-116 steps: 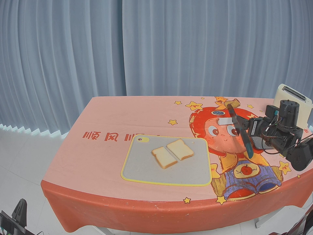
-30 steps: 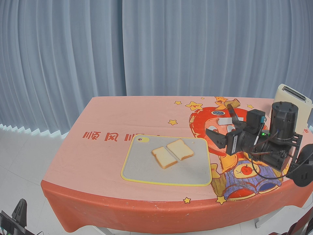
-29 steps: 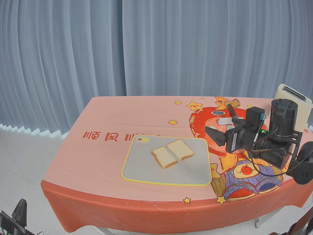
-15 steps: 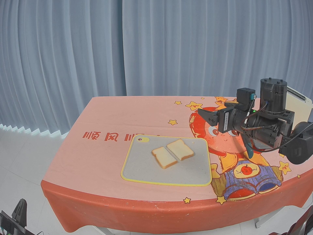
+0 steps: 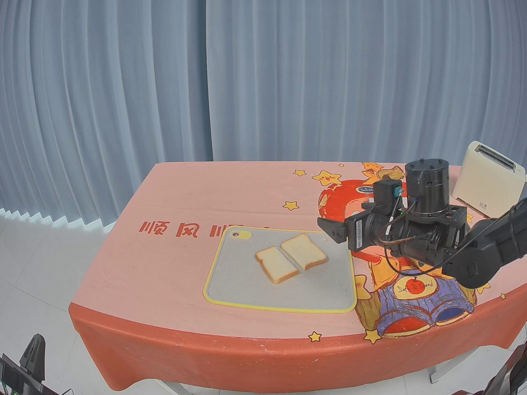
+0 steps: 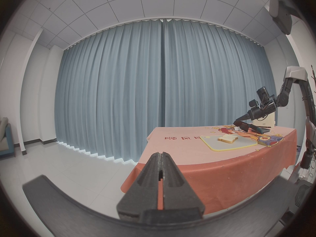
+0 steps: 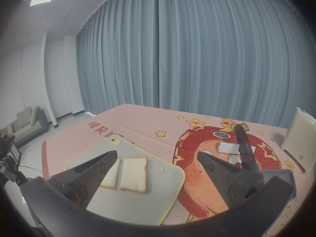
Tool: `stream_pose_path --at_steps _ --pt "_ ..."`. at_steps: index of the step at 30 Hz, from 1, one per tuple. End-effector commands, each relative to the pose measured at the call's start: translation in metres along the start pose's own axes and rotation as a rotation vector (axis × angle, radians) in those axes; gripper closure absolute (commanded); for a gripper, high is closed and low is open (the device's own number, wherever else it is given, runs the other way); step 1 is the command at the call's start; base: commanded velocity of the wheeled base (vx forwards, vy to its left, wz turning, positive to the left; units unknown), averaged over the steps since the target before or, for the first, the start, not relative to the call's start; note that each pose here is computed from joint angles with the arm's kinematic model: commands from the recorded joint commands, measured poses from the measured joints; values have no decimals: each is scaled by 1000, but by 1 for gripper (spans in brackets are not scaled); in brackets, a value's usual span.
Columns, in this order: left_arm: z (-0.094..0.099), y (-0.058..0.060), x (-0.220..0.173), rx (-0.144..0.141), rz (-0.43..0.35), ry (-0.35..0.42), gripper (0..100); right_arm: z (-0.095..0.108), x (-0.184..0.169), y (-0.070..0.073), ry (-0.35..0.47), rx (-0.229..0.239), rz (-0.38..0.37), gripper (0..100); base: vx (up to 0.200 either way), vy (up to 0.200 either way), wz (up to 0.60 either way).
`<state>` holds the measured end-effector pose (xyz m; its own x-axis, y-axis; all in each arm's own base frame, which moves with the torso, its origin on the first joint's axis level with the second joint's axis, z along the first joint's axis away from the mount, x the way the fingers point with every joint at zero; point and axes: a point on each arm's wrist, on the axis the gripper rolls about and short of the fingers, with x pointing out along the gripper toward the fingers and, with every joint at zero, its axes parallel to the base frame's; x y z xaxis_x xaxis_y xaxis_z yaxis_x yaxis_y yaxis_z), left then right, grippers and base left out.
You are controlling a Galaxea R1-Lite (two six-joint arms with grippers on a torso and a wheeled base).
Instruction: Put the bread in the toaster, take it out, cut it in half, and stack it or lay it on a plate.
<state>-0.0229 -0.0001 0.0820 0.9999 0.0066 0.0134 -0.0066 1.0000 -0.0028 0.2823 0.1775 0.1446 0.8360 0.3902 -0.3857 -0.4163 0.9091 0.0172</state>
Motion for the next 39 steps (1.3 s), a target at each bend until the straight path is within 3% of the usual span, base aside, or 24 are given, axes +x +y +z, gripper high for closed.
stream_pose_path --at_steps 1,13,39 --pt "-5 0 0 0 0 1 100 -19 21 3 68 -10 0 0 0 0 0" --pt "-5 0 0 0 1 1 100 -38 39 5 133 -24 -6 0 0 0 0" --pt "-5 0 0 -2 1 1 100 -47 55 -3 161 -23 -49 0 0 0 0"
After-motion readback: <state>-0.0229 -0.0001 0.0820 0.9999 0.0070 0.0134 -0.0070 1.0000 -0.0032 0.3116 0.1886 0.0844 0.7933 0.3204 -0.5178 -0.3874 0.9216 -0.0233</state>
